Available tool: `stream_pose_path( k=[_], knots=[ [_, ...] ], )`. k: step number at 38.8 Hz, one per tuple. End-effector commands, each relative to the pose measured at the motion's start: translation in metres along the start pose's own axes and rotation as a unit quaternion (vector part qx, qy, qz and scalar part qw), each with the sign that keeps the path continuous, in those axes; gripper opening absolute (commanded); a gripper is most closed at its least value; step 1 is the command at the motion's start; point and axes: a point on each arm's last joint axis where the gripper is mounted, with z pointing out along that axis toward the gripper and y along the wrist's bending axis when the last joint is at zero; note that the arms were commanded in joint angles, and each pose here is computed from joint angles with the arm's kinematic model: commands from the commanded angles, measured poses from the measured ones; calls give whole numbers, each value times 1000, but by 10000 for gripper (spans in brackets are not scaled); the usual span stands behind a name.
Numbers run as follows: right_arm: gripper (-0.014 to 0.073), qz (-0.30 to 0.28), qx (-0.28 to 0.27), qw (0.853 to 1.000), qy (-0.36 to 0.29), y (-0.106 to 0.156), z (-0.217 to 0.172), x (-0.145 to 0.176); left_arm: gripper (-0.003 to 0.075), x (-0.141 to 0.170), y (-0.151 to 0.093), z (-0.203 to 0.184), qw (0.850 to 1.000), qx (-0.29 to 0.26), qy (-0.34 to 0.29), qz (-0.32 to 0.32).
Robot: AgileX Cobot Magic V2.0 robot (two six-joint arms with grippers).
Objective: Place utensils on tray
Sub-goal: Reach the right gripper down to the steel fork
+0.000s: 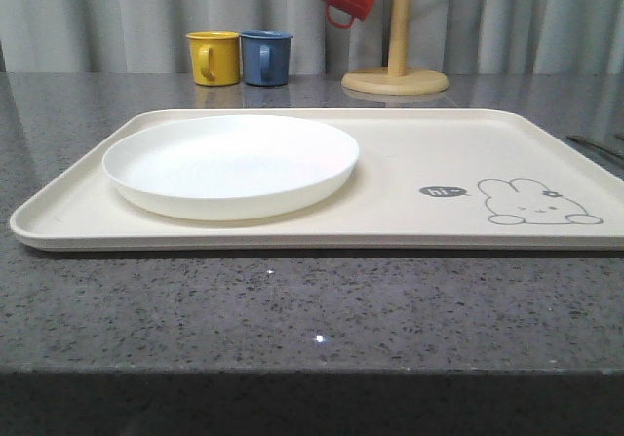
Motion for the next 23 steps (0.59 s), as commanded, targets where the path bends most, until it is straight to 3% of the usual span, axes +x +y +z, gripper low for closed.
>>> stream_pose_path(
  k=[1, 23],
  knots=[
    [632, -3, 5, 999, -49, 0, -3, -17, -18, -8, 0, -9, 998, 0, -70, -9],
    [632, -3, 5, 999, -49, 0, -3, -17, -18, -4, 0, -13, 997, 0, -78, -9]
  ],
)
